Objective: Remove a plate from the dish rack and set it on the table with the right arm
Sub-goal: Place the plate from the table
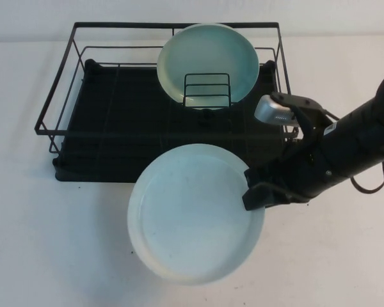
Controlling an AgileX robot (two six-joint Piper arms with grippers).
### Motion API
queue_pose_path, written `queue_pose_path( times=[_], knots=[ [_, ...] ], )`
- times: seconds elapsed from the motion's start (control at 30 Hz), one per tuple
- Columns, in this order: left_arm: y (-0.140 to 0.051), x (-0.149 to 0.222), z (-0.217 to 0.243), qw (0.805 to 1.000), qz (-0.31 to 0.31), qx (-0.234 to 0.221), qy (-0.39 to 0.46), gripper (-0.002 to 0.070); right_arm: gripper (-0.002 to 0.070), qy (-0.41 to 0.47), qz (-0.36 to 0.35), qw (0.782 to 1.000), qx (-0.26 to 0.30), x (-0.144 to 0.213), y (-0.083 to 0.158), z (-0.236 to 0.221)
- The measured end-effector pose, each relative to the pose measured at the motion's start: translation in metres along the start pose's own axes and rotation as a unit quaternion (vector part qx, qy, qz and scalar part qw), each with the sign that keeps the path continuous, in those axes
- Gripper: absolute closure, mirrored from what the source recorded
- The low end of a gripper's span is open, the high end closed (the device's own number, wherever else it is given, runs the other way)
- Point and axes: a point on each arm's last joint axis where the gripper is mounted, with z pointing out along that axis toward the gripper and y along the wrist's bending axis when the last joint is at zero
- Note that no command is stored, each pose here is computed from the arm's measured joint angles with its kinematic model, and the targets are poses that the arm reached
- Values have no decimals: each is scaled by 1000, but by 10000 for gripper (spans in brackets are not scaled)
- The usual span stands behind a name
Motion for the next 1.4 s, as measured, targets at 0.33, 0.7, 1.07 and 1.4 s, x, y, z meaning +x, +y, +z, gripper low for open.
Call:
queue_pose_path(
  times=[0.33,0.7,1.07,1.4],
  knots=[
    [0,0,0,1000,0,0,0,679,635,16,56,998,14,-7,-28,51],
    [0,0,0,1000,0,0,0,679,636,13,86,996,26,-10,-45,75],
    [0,0,0,1000,0,0,0,679,500,14,79,996,34,-10,-48,75],
    [0,0,0,1000,0,0,0,679,379,9,67,997,42,-11,-48,72]
  ],
)
